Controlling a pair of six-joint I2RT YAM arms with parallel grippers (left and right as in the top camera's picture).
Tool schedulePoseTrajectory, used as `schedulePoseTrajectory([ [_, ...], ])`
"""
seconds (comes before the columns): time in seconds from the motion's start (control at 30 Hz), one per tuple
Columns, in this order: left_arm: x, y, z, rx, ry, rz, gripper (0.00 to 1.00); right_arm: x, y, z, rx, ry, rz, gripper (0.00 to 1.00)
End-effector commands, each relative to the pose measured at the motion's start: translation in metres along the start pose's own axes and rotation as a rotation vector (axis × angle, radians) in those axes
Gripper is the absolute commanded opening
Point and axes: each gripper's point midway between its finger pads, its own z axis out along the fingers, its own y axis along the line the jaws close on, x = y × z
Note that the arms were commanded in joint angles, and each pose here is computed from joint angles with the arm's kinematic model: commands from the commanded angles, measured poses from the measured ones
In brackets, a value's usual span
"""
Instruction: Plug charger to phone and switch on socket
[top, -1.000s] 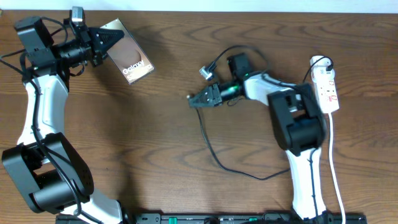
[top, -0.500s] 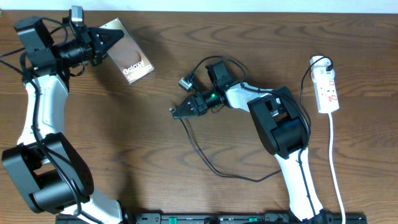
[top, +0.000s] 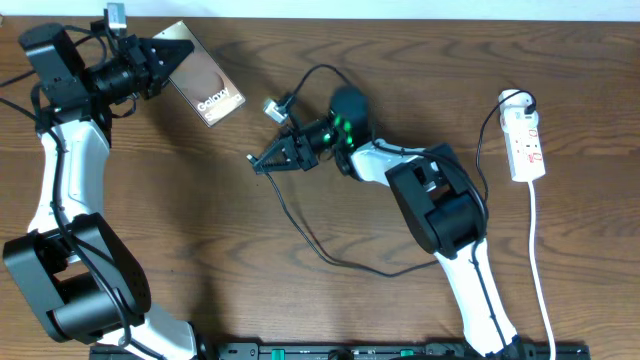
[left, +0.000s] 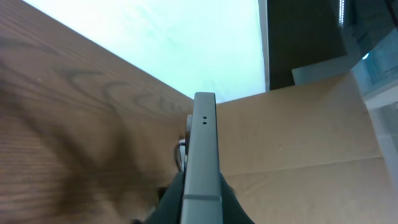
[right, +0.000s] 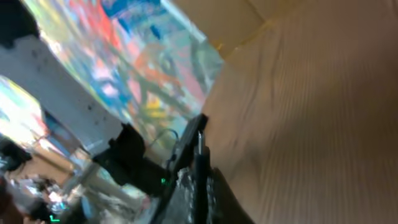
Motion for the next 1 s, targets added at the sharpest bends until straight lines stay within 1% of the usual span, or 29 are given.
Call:
schedulePoseTrajectory([
  [0.0,-0.003,-0.01,-0.003,0.014,-0.004,0.011,0.07,-0.018,0.023,0.0,-0.001,-0.02,0.086,0.01],
  [0.27,0.002,-0.014,-0.002,0.037,0.024,0.01,0.07,-0.023,0.024,-0.006,0.006,-0.044,0.132,0.01],
  [0.47,0.012,-0.03,0.0,0.106,0.087,0.072,0.07,-0.027,0.024,-0.006,0.009,-0.064,0.126,0.01],
  [0.97,0.012,-0.03,0.001,0.106,0.083,0.116,0.07,-0.036,0.026,-0.009,0.013,-0.079,0.108,0.01],
])
